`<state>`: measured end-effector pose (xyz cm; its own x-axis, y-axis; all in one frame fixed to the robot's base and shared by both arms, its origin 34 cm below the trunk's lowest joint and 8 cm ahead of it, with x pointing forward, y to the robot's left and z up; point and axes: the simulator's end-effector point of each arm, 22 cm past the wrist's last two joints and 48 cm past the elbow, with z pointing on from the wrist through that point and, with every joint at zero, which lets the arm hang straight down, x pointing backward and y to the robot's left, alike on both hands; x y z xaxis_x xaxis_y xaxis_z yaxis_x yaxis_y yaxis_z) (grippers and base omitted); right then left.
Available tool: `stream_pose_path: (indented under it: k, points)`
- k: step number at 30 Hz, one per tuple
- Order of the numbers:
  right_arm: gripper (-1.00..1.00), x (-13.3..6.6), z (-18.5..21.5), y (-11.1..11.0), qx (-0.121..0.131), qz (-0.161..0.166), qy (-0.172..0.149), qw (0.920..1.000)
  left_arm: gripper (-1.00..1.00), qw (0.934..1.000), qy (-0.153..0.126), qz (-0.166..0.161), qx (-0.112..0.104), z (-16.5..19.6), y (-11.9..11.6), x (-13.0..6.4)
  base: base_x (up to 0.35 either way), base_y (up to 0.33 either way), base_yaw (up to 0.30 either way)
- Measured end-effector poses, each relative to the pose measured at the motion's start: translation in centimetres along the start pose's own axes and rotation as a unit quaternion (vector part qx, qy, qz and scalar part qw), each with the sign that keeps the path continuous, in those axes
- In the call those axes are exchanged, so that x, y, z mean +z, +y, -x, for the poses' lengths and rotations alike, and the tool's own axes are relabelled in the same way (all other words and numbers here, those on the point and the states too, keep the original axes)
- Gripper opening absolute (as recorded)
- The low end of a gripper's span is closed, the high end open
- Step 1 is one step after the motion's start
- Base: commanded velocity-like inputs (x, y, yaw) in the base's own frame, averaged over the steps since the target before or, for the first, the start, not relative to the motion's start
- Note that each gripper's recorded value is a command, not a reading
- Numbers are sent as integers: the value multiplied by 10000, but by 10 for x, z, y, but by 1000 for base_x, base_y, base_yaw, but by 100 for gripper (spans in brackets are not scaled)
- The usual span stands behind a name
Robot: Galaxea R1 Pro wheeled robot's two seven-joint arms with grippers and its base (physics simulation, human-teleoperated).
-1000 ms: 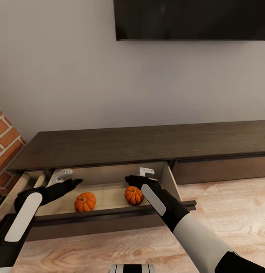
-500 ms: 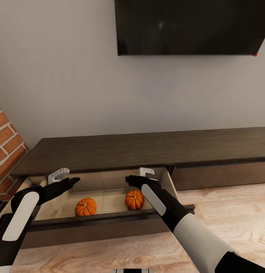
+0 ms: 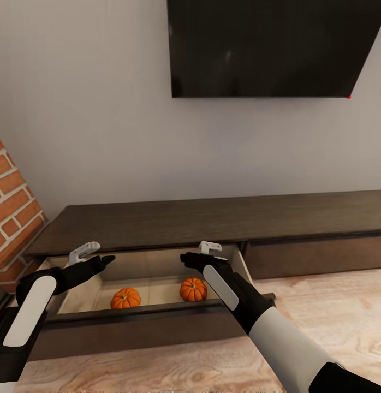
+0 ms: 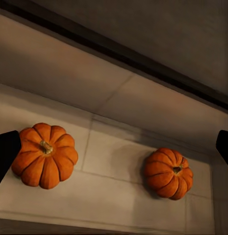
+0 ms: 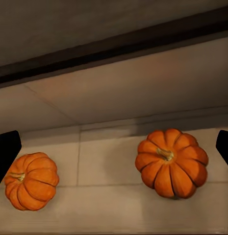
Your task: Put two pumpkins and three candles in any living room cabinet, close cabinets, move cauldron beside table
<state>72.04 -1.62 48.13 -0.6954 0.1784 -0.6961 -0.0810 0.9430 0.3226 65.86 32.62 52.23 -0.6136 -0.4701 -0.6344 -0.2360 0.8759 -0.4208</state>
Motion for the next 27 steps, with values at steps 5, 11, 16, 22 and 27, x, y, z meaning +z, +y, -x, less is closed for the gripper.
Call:
stream_pose_path:
  k: [5,11,16,22,27]
  points:
    - [100,-9,10,4,-29,19,-99,9999,100,9999,-90,-54,8,8,-5,-8,-109,20,0]
    - [100,-19,21,10,-64,40,-214,9997,100,9997,-198,-116,19,16,-11,-19,-173,46,0]
    - [100,-28,30,14,-91,58,-307,9995,100,9995,-286,-163,31,24,-16,-27,-271,77,0]
    - [100,-39,41,19,-127,80,-423,9990,100,9990,-392,-222,44,32,-22,-38,-313,93,0]
    - [100,-48,51,23,-164,97,-528,9984,100,9985,-477,-275,57,38,-27,-47,-317,95,0]
